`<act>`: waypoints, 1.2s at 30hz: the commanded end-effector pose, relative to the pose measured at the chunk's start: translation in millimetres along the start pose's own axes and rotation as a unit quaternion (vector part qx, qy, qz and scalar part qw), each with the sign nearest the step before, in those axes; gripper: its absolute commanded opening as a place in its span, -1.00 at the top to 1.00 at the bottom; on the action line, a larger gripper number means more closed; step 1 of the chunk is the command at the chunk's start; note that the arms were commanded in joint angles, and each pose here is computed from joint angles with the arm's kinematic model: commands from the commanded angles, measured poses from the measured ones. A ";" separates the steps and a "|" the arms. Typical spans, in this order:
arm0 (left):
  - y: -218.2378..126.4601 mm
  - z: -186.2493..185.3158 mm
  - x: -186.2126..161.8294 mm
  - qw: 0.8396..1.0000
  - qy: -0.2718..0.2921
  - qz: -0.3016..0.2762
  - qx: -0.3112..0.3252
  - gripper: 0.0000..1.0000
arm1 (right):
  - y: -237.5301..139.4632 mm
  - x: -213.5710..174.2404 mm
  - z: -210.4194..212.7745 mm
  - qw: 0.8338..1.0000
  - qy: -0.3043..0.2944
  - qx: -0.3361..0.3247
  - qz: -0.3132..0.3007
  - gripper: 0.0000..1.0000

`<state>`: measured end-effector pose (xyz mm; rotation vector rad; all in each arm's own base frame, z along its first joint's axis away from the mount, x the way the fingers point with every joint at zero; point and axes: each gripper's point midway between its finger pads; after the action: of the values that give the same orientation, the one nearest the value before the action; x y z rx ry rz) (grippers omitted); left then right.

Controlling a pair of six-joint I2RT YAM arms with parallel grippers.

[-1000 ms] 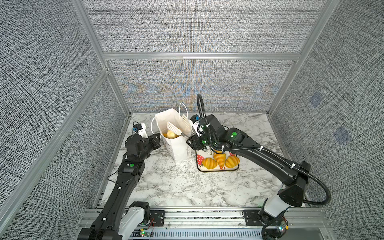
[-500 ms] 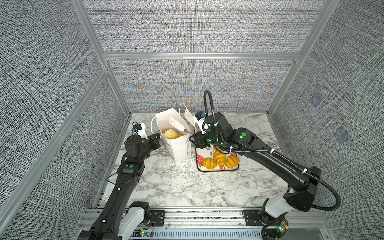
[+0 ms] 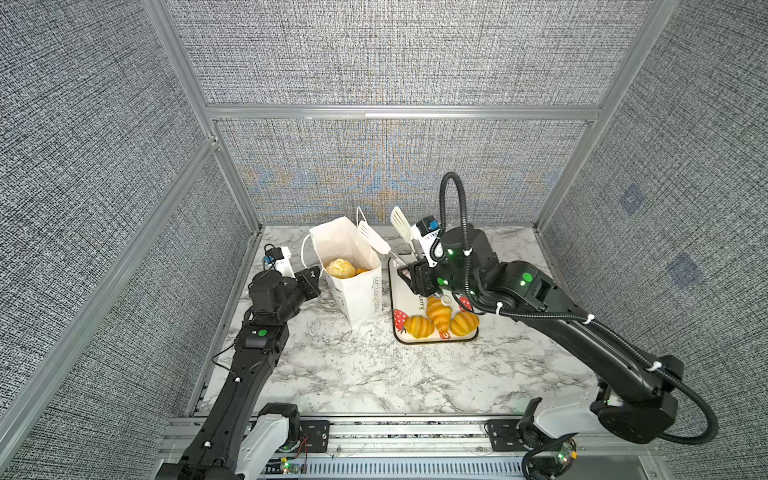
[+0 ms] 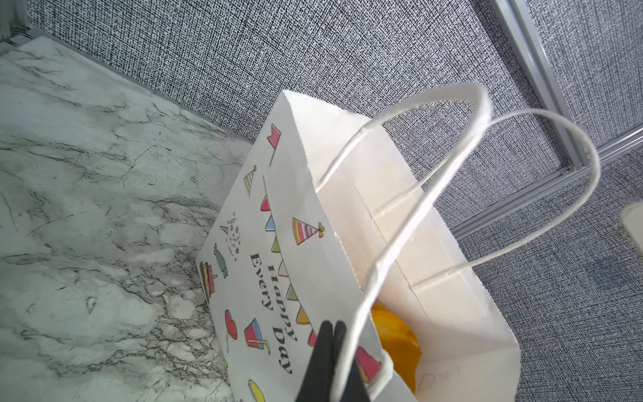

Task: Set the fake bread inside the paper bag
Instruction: 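Raise the open tongs out of the bag back over the tray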

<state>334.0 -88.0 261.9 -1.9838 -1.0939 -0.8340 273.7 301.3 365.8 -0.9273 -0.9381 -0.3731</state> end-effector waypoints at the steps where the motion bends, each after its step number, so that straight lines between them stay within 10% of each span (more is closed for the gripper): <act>1: -0.2 -0.9 0.6 1.000 0.000 0.001 -0.001 1.00 | -8.2 2.2 -12.1 1.000 0.005 -0.023 -0.011 -0.22; 36: 6.0 2.9 -1.1 1.000 -0.003 0.005 0.004 1.00 | 7.9 -152.1 -75.1 0.975 0.026 -0.099 0.196 -0.22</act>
<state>338.8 -88.5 256.3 -1.9883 -1.0842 -0.8114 236.8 228.2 225.9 -1.2579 -0.6913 -0.1683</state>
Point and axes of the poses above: each gripper's point midway between its finger pads, its own y axis out along the fingers, its own z axis along the line the jaws close on, x = y × z, and after that the axes turned 6 degrees about y, right-handed
